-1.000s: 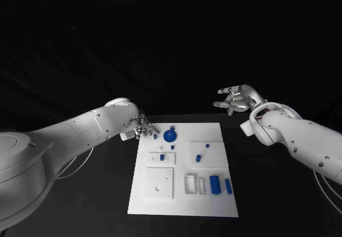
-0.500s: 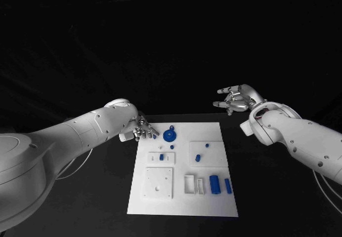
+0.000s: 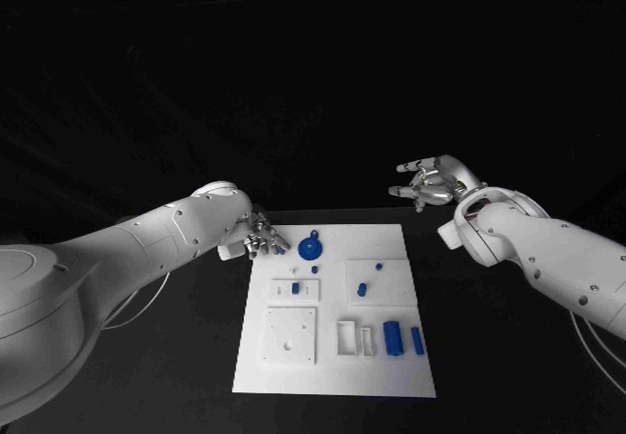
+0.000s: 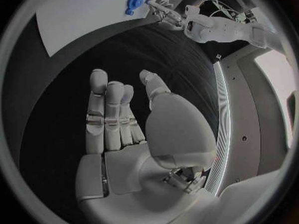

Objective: Assemble the parts on the task board

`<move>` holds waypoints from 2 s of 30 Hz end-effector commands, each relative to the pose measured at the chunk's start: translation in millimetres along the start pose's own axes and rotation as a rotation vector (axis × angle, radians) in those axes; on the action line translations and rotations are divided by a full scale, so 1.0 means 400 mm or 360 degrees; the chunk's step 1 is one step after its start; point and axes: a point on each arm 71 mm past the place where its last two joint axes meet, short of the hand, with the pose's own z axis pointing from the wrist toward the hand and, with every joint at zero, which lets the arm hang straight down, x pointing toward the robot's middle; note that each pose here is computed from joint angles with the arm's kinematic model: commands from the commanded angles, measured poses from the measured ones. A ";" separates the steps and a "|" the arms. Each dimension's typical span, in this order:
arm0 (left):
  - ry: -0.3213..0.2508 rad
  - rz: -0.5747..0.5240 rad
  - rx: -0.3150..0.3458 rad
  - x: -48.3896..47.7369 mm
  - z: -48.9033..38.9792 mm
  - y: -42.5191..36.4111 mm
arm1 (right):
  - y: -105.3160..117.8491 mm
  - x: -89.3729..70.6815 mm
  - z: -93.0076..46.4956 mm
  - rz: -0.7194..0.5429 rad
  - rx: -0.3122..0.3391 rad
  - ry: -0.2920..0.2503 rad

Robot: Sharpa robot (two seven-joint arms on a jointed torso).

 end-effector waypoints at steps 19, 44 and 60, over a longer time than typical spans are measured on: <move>-0.0006 -0.0073 0.0076 0.000 0.001 -0.010 | 0.001 0.011 0.006 -0.0004 0.0005 0.0027; -0.0141 -0.0274 0.0103 -0.003 -0.050 0.026 | -0.012 0.002 0.003 -0.0008 0.0028 0.0029; -0.0103 -0.0315 0.0155 0.094 -0.139 0.066 | -0.023 -0.003 0.002 -0.0011 0.0046 0.0027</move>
